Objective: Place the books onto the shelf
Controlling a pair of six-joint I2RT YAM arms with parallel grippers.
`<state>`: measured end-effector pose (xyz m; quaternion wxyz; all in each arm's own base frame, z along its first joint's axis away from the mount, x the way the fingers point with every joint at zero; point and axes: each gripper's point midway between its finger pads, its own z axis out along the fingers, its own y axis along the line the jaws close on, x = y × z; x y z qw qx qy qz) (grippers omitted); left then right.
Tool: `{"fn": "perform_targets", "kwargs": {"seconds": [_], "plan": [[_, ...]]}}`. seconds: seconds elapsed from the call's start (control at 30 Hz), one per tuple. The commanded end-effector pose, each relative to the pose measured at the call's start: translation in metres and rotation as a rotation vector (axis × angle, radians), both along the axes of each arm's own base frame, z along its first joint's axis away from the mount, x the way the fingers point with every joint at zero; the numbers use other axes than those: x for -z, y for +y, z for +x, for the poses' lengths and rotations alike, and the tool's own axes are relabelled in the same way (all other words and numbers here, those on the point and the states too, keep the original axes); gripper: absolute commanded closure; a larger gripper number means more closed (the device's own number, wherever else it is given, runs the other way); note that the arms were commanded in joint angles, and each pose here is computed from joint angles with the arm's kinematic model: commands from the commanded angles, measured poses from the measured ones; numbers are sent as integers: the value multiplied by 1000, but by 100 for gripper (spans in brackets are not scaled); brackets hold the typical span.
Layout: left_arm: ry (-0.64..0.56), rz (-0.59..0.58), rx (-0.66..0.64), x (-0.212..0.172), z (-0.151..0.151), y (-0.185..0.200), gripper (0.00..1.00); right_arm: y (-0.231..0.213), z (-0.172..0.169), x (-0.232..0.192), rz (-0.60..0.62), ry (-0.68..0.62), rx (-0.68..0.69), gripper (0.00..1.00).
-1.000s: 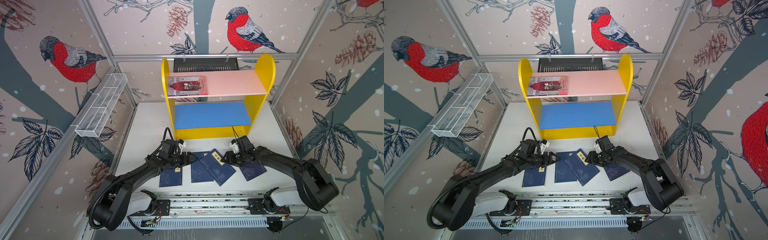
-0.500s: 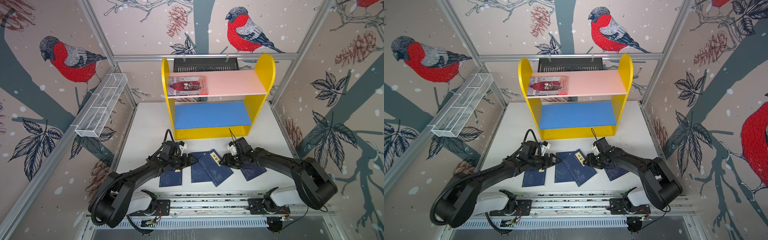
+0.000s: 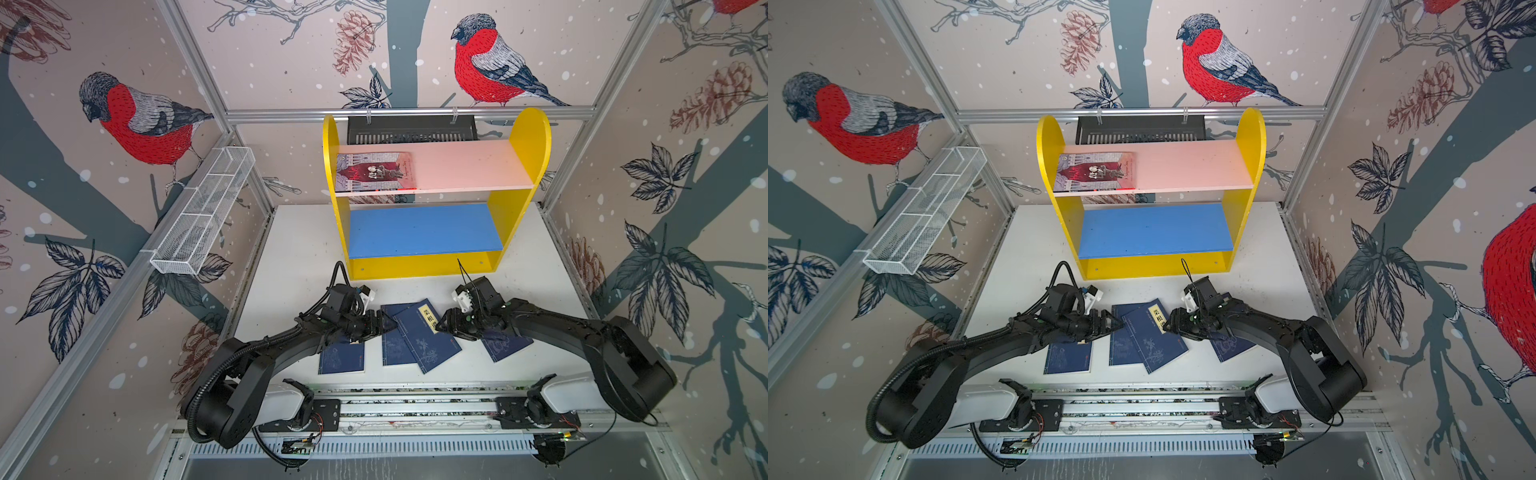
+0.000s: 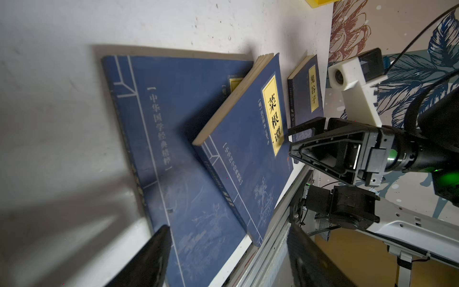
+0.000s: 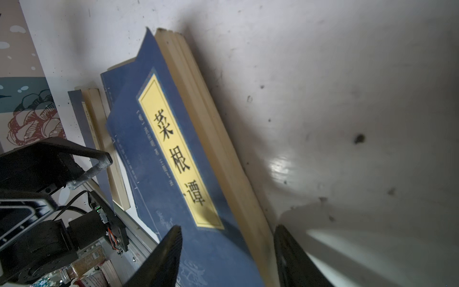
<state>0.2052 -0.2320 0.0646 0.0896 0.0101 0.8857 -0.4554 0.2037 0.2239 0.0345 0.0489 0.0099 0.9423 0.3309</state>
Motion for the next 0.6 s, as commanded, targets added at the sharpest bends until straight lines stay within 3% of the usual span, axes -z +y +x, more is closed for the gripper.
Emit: {"fn": "perform_targets", "kwargs": {"seconds": [0.0,0.57], "plan": [[-19,-34,23,-7,2,-8,26,-2,1,5,1,-8,2,39],[53,-59,100,6,-4,-30,33,19,-22,-17,236,12,-55,43]]}}
